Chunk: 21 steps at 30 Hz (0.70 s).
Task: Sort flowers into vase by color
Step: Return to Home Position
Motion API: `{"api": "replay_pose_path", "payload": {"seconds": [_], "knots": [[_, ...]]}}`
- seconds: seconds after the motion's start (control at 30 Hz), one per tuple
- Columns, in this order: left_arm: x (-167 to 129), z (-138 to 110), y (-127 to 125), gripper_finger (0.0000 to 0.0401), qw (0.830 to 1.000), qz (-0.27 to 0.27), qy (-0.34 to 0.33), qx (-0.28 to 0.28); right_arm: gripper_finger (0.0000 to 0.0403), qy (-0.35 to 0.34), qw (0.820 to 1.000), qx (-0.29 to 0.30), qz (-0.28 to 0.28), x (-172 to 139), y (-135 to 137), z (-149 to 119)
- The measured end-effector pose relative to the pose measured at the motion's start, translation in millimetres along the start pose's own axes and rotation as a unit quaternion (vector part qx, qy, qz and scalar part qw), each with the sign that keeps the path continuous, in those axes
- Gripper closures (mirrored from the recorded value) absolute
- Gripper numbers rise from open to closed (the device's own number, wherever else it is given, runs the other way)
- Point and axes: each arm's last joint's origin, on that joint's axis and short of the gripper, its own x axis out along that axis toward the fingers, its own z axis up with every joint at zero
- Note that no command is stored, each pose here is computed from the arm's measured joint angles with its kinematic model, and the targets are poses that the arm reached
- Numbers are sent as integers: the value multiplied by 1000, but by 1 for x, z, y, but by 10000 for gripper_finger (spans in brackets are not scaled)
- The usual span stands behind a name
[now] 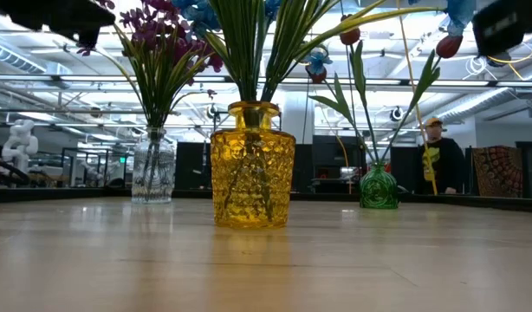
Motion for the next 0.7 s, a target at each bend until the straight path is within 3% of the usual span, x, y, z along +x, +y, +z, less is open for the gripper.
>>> {"api": "replay_pose_path", "payload": {"seconds": [0.37, 0.7], "knots": [[-4, -43, 16, 398, 997, -38, -49, -43, 403, -38, 999, 25, -7, -4, -15, -45], [-5, -69, 26, 398, 996, -20, -65, -59, 403, -50, 998, 38, 4, -2, -21, -65]]}}
